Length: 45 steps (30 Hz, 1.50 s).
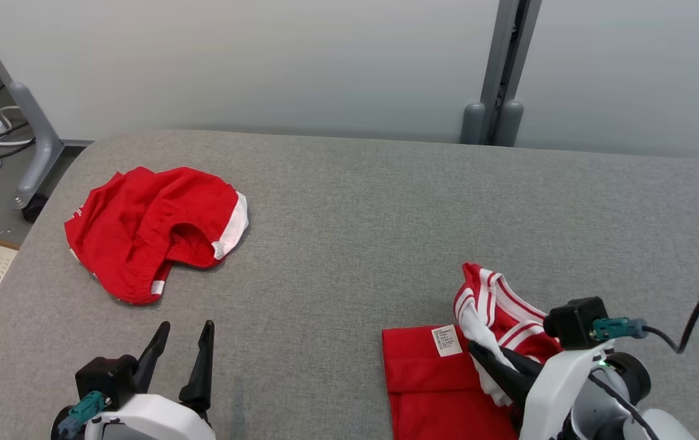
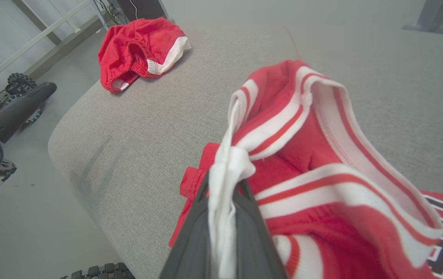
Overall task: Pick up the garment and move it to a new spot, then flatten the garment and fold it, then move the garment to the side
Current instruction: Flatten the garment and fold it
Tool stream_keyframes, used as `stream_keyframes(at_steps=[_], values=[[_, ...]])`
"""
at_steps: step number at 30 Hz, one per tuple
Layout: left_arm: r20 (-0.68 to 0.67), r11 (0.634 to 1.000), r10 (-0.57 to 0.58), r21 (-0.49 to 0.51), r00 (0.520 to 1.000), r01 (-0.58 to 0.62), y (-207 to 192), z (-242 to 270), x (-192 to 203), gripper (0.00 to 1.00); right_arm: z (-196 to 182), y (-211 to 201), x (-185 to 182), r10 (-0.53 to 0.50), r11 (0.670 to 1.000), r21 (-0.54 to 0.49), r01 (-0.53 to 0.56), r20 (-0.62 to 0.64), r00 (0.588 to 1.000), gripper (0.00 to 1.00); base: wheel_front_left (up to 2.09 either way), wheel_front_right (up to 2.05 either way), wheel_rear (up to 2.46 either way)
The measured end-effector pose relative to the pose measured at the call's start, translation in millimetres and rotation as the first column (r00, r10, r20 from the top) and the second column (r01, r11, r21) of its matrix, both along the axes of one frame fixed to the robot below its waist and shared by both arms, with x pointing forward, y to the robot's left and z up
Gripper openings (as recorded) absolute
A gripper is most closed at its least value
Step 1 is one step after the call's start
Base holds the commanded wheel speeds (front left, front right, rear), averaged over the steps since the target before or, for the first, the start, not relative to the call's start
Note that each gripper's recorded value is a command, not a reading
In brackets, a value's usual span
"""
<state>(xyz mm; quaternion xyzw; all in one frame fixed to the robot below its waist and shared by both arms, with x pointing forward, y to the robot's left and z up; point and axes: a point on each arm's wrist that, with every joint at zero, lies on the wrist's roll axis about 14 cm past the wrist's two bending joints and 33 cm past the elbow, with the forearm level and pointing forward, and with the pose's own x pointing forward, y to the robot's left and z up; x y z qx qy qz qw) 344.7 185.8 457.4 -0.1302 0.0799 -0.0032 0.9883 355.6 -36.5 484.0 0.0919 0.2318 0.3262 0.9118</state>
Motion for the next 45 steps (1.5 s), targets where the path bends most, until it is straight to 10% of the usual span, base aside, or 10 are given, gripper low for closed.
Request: stream_keyframes(at_steps=[13, 15, 16, 17, 31, 45], values=[[-0.012, 0.999, 0.043, 0.004, 0.999, -0.043, 14, -4, -10, 1.0, -27, 49, -12, 0.098, 0.995, 0.018, -0.097, -0.087, 0.991, 0.0, 0.0, 0.0, 0.0], [-0.013, 0.999, 0.04, 0.004, 0.999, -0.04, 14, -4, -9, 1.0, -31, 51, -13, 0.102, 0.995, 0.017, -0.1, -0.094, 0.99, 0.42, 0.0, 0.0, 0.0], [-0.014, 0.999, 0.038, 0.004, 0.999, -0.038, 13, -4, -9, 1.0, -31, 52, -13, 0.103, 0.995, 0.02, -0.102, -0.096, 0.99, 0.9, 0.0, 0.0, 0.0], [-0.014, 0.999, 0.036, 0.004, 0.999, -0.036, 12, -5, -8, 1.0, -29, 53, -13, 0.103, 0.994, 0.029, -0.101, -0.092, 0.99, 1.0, 0.0, 0.0, 0.0], [0.011, 0.999, -0.039, 0.005, 0.999, 0.039, -11, 4, 4, 1.0, 57, 22, 1, -0.012, 0.97, 0.244, -0.018, 0.124, 0.992, 1.0, 0.0, 0.0, 0.0], [0.001, 0.996, -0.085, -0.002, 0.996, 0.085, -26, 1, 6, 1.0, 30, -102, 25, -0.353, 0.935, 0.096, 0.342, 0.149, 0.924, 1.0, 0.0, 0.0, 0.0]])
